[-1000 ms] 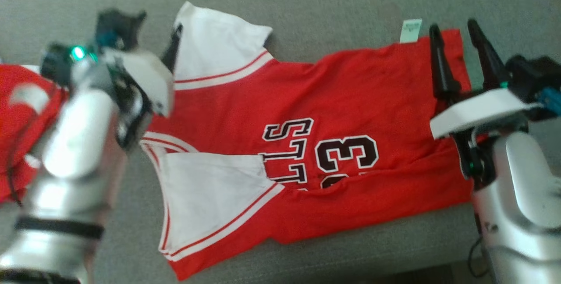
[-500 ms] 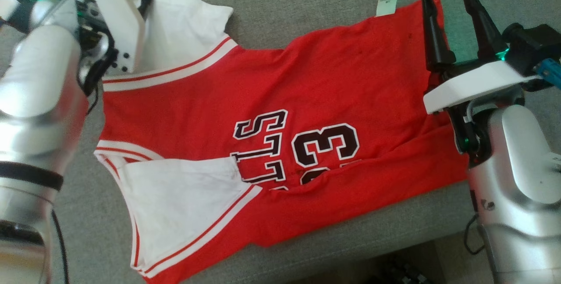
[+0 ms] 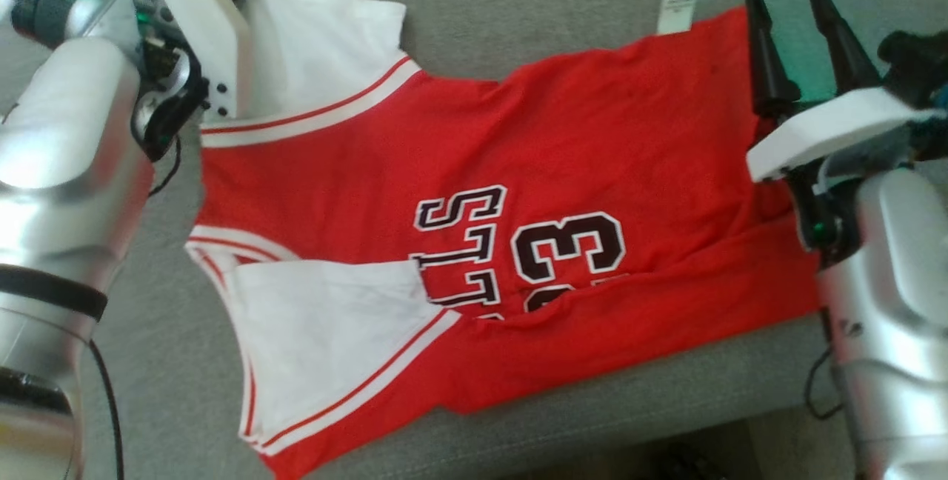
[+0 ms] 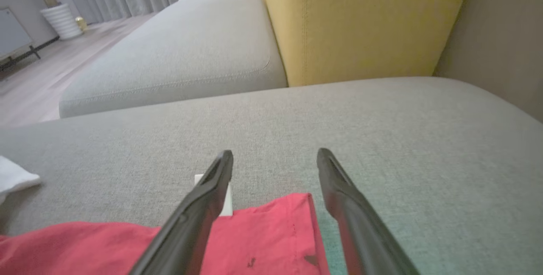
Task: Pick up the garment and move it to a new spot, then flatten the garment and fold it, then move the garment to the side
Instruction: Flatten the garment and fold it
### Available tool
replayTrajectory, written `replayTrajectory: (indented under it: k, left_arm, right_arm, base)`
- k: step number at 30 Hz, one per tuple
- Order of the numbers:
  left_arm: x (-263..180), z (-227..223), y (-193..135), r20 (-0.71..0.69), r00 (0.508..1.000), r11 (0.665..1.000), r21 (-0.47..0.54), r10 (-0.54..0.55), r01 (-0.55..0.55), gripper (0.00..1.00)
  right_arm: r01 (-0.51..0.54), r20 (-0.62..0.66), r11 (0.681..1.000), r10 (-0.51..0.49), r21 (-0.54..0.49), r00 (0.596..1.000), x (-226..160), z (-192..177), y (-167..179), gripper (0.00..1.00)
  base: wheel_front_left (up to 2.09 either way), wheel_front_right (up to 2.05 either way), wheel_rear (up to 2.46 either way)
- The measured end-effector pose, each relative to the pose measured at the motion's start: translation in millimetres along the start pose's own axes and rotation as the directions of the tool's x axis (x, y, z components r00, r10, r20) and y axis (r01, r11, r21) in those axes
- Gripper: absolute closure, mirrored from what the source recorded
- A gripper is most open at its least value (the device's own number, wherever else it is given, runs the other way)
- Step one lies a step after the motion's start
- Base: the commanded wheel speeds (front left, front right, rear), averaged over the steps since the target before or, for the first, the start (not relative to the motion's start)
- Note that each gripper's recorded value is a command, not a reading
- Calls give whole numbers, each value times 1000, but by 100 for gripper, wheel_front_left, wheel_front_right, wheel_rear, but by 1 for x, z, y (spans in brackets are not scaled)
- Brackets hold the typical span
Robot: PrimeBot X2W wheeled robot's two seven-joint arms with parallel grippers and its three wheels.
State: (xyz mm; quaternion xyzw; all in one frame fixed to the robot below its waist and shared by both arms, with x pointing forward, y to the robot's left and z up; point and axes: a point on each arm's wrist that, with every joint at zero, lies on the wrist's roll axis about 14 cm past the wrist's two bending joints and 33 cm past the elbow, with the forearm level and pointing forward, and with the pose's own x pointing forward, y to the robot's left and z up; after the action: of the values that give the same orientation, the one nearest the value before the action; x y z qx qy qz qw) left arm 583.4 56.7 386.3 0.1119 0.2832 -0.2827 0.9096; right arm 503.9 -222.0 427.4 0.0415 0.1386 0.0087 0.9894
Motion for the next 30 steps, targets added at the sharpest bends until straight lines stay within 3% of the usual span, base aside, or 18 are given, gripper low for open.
replayTrajectory:
  k: [8, 17, 26, 28, 30]
  left_arm:
    - [-35, 34, 2, 237, 971, 998, -46, 41, -31, 100]
    - [-61, 11, -16, 248, 968, 997, -79, 37, -18, 100]
    - [-69, 8, -13, 241, 969, 996, -87, 56, -35, 100]
    - [-70, 7, -13, 236, 970, 996, -87, 57, -37, 100]
    - [-70, 7, -11, 236, 970, 995, -91, 65, -44, 100]
  right_arm:
    - [9, -226, 998, -21, -55, 974, 11, -35, -23, 0]
    - [-8, -330, 997, -17, -75, 944, 23, -53, -27, 0]
    - [-19, -397, 999, 1, -42, 918, 24, -62, -25, 0]
    - [-20, -405, 999, 2, -40, 914, 24, -64, -26, 100]
    - [-34, -412, 999, 13, -42, 911, 24, -65, -23, 100]
  base:
    - [0, 0, 0]
    - [0, 0, 0]
    - [0, 0, 0]
    - [0, 0, 0]
    - [0, 0, 0]
